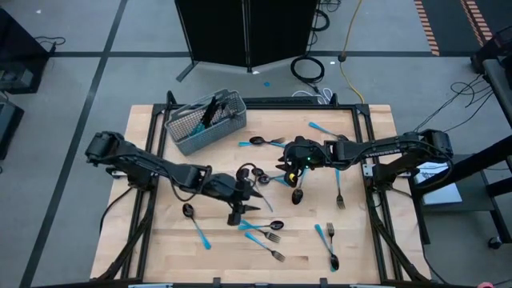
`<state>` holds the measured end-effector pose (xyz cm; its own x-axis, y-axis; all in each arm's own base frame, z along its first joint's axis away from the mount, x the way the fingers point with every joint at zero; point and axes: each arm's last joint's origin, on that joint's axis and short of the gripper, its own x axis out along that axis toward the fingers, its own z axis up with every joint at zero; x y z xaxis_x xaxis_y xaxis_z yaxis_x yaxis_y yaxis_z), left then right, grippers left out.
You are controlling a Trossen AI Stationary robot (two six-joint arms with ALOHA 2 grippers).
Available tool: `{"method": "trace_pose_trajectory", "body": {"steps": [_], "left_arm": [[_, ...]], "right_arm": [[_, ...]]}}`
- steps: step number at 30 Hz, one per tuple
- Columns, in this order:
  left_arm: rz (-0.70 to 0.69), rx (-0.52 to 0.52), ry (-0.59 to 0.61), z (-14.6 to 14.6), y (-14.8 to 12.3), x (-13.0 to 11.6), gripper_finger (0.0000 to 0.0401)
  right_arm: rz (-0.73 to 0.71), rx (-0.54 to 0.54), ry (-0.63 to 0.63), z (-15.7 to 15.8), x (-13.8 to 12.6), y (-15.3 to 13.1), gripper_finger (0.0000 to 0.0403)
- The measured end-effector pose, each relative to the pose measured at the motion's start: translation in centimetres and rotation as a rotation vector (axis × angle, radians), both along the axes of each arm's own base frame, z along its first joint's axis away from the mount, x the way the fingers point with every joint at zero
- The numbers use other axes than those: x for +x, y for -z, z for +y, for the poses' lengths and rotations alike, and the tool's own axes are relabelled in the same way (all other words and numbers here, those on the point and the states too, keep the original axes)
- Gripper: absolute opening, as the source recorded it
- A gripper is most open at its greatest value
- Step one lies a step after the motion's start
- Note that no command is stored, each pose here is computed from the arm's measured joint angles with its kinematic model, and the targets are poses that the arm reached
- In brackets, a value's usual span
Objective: Sort silverware
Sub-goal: Put the blue fork in the silverware rack
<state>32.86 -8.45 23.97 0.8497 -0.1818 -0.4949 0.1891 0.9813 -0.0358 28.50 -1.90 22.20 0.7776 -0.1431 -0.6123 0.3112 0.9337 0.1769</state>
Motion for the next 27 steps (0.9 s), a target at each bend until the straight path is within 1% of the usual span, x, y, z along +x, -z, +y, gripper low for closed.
{"method": "trace_pose_trajectory", "body": {"steps": [4,10,15,21,24,27], "left_arm": [[0.031,0.008,0.007,-0.4,1.4,0.6,0.0185],[0.019,0.003,0.014,-1.0,2.8,1.6,0.0185],[-0.030,-0.013,0.034,-1.7,3.0,2.0,0.0185],[-0.096,-0.026,0.063,-2.6,2.5,2.1,0.0185],[-0.115,-0.004,0.085,-2.9,2.4,2.0,0.0185],[-0.131,0.002,0.096,-3.1,2.3,2.0,0.0185]], "right_arm": [[0.000,0.000,0.000,0.0,0.0,0.0,0.0125],[0.006,0.027,0.002,0.5,0.0,0.1,0.0125],[0.007,0.027,-0.020,1.2,0.0,0.1,0.0125],[0.013,0.032,-0.031,1.3,0.0,0.1,0.0125],[0.024,0.055,-0.058,1.5,-0.1,0.2,0.0125],[0.050,0.103,-0.066,1.6,-0.3,0.4,0.0125]]}}
